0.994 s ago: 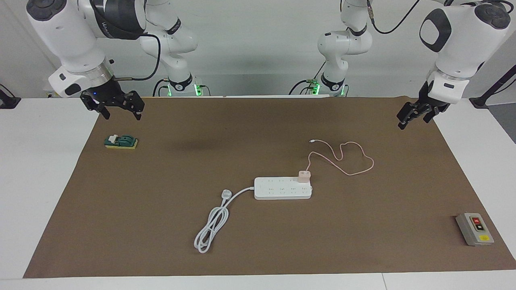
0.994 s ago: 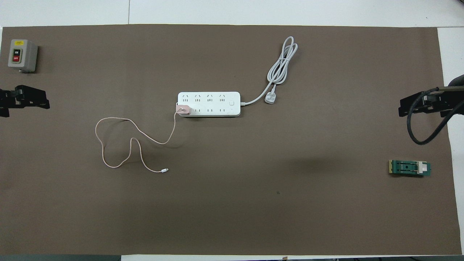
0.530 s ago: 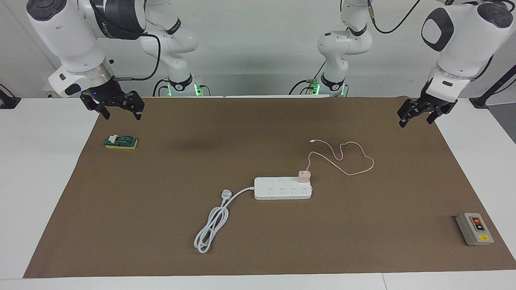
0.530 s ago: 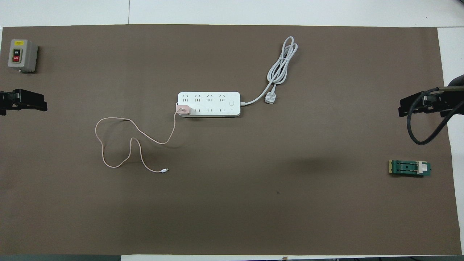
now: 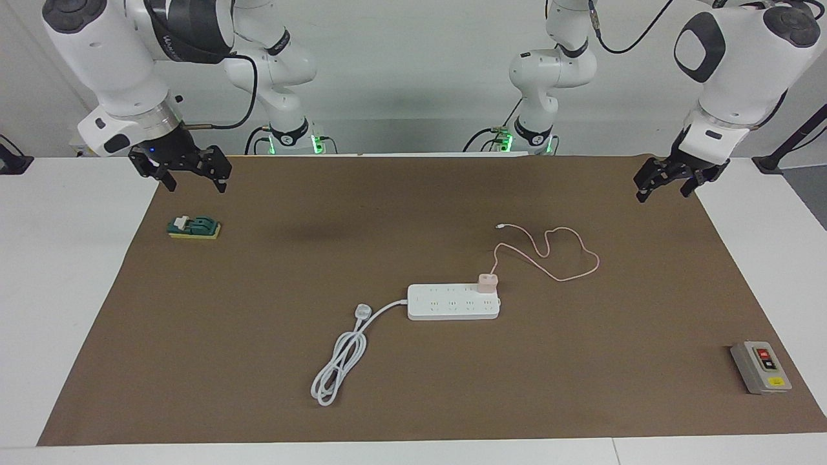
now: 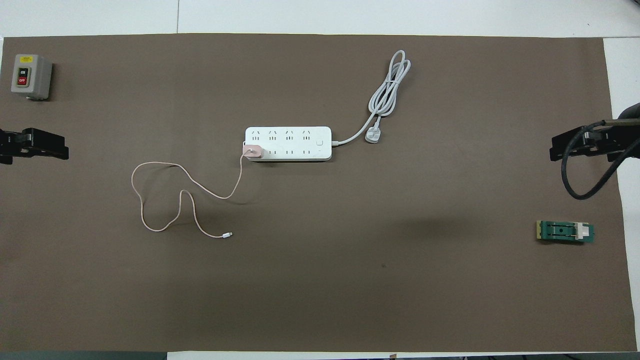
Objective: Plug charger into power strip
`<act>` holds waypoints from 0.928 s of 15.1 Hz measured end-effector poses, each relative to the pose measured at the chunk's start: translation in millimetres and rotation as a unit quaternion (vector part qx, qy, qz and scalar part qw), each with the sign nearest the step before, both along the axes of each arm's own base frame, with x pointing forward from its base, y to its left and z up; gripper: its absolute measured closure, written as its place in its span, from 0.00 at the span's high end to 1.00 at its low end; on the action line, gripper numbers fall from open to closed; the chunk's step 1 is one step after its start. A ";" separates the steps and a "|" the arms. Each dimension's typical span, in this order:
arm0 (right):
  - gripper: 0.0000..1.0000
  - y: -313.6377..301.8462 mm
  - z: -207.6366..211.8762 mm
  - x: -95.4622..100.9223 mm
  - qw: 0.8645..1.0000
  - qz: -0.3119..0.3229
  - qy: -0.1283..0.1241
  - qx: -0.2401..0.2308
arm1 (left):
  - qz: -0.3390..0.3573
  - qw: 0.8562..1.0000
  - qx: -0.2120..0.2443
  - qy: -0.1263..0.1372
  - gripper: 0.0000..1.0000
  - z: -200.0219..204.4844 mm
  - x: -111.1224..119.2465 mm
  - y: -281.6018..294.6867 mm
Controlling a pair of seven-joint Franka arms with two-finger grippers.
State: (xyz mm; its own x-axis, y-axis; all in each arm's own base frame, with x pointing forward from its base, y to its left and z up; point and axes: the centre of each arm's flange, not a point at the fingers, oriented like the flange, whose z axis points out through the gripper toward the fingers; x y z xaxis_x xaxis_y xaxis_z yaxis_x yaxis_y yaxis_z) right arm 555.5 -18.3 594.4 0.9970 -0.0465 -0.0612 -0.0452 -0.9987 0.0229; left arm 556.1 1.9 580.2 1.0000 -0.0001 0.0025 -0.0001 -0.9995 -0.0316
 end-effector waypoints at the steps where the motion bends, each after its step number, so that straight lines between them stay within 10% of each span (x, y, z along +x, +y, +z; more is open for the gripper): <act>1: 1.00 0.0 0.0 0.0 1.000 0.000 0.000 0.000 | -0.003 1.000 0.000 0.000 1.00 -0.1 -0.1 -2.7; 14: 1.00 0.0 0.0 0.0 1.000 0.000 0.000 0.000 | -0.039 0.998 -0.033 0.026 1.00 -3.7 -6.5 -20.2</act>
State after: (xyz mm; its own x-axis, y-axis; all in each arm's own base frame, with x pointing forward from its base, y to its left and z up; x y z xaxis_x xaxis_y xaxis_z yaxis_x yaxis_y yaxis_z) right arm 555.5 -18.3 594.4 0.9970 -0.0466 -0.0612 -0.0452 -0.9987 0.0229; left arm 549.6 -18.3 576.5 0.9957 -0.0799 -0.0461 -0.0783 -0.9963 0.0354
